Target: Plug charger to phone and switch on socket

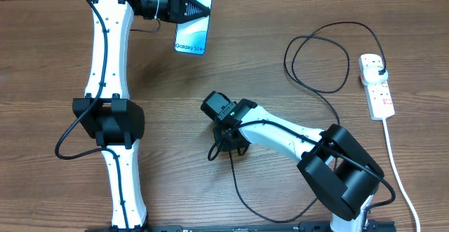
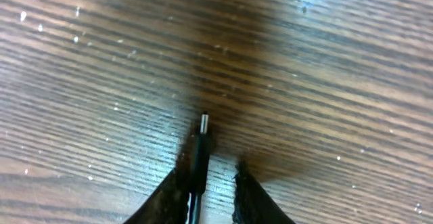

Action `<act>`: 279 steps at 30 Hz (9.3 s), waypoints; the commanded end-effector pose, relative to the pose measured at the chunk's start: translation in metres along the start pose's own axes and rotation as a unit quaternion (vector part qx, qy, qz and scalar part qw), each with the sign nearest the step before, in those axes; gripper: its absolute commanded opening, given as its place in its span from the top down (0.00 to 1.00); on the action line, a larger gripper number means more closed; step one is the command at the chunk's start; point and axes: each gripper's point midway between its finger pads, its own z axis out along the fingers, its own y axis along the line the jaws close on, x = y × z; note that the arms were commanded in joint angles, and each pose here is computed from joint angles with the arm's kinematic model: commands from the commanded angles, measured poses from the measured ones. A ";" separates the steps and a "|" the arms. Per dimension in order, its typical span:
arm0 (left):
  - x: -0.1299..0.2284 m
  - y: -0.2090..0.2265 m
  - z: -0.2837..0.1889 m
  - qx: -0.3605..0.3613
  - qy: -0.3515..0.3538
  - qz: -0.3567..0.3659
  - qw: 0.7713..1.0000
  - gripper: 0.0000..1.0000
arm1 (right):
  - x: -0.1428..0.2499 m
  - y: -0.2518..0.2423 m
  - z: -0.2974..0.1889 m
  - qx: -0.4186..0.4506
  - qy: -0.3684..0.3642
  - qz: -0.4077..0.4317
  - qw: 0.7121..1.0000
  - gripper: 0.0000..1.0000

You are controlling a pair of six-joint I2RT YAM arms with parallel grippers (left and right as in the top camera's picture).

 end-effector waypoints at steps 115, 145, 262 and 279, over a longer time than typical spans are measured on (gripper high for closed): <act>-0.115 -0.063 -0.039 0.148 -0.108 -0.187 0.965 0.96 | -0.188 0.030 -0.319 -0.687 -0.336 -0.050 0.642 0.96; -0.108 -0.077 -0.007 0.144 -0.099 -0.104 0.979 0.96 | -0.195 0.006 -0.297 -0.655 -0.335 -0.062 0.675 0.96; -0.082 -0.092 0.016 0.175 -0.044 -0.056 0.982 0.96 | -0.225 -0.022 -0.308 -0.647 -0.389 0.024 0.655 0.96; -0.079 -0.096 0.018 0.181 -0.037 -0.054 0.981 0.96 | -0.239 -0.034 -0.314 -0.638 -0.423 0.066 0.640 0.96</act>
